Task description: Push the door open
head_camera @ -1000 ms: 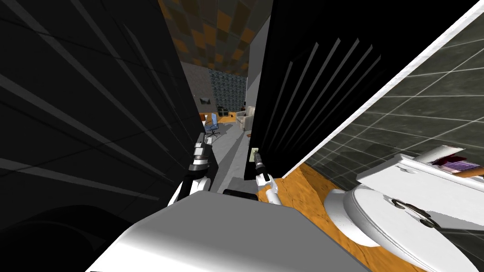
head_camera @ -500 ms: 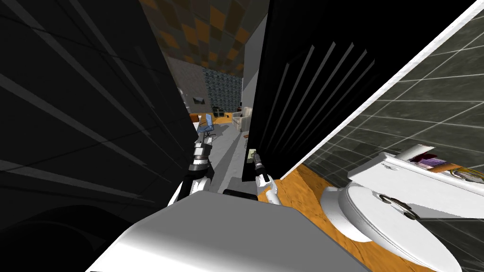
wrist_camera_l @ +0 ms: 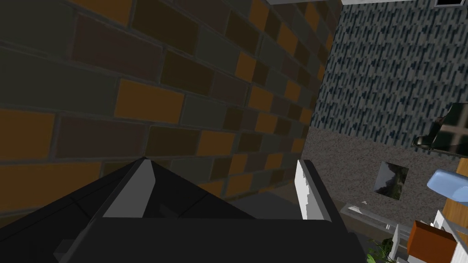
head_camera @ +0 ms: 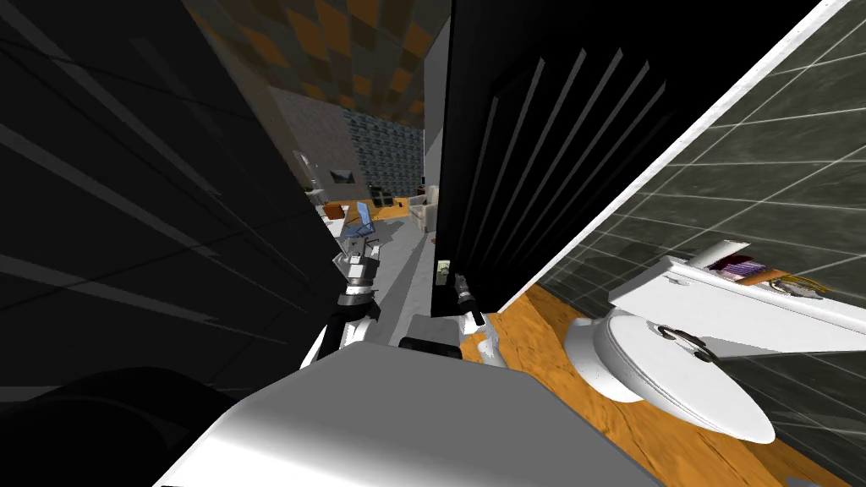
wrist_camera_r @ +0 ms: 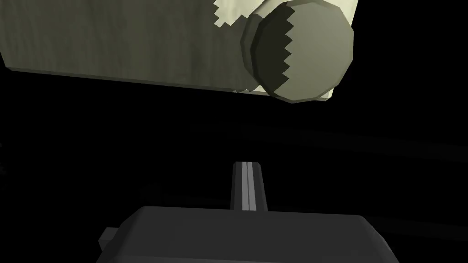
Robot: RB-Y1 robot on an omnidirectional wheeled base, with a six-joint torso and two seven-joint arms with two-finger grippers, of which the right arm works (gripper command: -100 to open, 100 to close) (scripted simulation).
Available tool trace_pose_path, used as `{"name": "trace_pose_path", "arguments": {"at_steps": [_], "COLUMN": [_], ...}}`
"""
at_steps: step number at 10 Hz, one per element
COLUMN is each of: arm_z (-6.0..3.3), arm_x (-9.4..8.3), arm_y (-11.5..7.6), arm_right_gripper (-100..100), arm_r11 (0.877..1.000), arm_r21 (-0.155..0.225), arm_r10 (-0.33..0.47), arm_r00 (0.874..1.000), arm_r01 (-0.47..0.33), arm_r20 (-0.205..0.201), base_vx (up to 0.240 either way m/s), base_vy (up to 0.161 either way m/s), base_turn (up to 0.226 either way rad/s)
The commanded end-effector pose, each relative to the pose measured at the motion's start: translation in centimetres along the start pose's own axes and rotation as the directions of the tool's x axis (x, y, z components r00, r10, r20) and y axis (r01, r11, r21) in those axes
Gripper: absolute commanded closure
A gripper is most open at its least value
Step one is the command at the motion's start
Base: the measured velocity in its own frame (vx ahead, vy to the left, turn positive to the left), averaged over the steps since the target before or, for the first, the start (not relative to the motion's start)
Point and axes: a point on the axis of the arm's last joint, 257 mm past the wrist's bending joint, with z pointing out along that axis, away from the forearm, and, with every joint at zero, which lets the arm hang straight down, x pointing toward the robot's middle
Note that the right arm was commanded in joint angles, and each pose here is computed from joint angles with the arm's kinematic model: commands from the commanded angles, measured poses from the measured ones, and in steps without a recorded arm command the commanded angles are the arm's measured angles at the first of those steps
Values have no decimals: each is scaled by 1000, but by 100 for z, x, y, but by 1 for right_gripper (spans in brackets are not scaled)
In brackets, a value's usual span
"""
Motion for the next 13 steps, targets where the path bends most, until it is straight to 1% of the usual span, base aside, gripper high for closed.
{"name": "trace_pose_path", "arguments": {"at_steps": [1,3,5,6,7,9,13], "arm_z": [-4,-6,1,-2,-3,1,31], "arm_x": [29,105,233,194,137,100,73], "arm_y": [5,30,76,63,49,45,59], "arm_right_gripper": [-100,-100,-100,-100,-100,-100,-100], "arm_r11": [1000,1000,998,999,999,1000,999], "arm_r21": [0,-2,-6,-6,-4,-5,-13], "arm_r10": [7,25,57,46,35,29,31], "arm_r00": [1000,1000,998,999,999,1000,1000], "arm_r01": [-7,-25,-57,-47,-35,-29,-30], "arm_r20": [-3,-9,-16,-14,-10,-7,2], "base_vx": [-207,-254,-291,-118,68,156,223], "base_vy": [50,39,37,9,19,48,63], "base_turn": [-24,-27,-25,-5,27,18,22]}}
